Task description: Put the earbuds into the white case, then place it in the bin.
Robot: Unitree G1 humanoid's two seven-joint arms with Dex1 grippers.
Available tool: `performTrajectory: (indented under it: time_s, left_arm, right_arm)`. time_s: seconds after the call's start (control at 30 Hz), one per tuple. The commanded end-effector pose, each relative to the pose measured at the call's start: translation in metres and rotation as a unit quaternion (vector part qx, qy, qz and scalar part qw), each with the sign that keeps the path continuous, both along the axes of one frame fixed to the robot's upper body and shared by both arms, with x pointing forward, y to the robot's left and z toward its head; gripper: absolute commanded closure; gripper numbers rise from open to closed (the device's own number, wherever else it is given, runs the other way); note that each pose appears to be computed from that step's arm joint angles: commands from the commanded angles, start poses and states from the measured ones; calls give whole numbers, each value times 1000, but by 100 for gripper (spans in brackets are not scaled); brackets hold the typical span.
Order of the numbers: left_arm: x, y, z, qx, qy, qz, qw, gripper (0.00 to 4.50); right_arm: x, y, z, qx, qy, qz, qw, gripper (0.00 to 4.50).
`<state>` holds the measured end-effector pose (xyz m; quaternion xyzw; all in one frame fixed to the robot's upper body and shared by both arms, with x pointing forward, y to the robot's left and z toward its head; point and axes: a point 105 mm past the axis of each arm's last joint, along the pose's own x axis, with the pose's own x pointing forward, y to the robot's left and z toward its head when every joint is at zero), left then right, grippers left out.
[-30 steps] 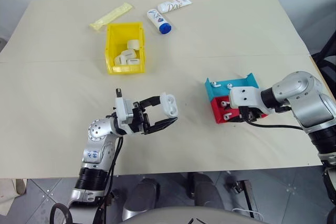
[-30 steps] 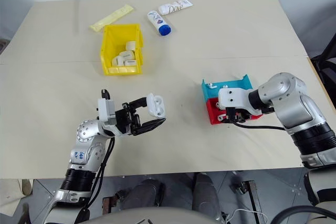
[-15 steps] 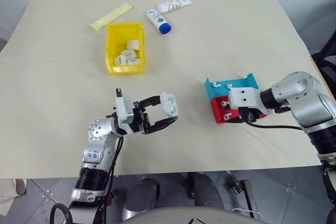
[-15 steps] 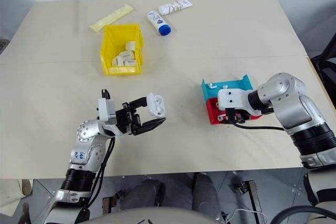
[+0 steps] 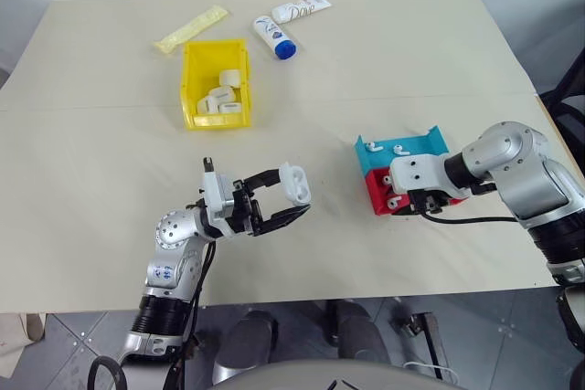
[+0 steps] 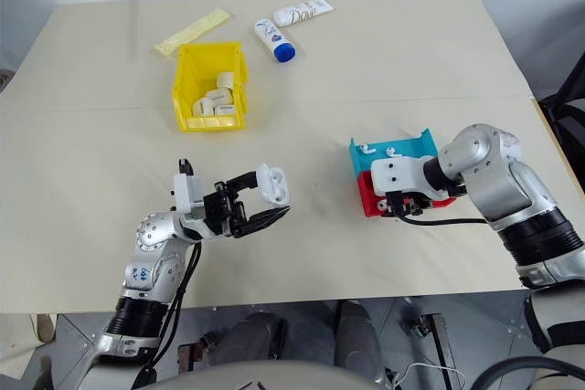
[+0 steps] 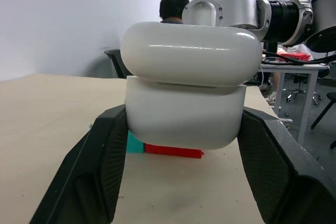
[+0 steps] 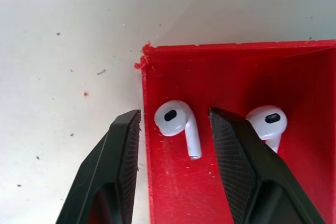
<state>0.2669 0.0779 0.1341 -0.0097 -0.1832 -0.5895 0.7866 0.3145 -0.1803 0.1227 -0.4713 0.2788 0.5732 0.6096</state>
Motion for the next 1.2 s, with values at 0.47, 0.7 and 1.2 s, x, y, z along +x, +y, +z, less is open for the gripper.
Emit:
performTrajectory:
  time_s: [0.47, 0.7, 1.2]
  left_arm:
    - [-5, -1, 11, -13, -37, 5, 999, 174]
    - [-5, -2, 10, -14, -38, 8, 999, 174]
    - [-2, -3, 10, -14, -39, 11, 999, 174]
  right_arm:
    - [4, 5, 10, -2, -9, 16, 1000, 238]
    - [5, 5, 10, -2, -9, 20, 1000, 273]
    - [6, 6, 14, 0, -11, 22, 1000, 401]
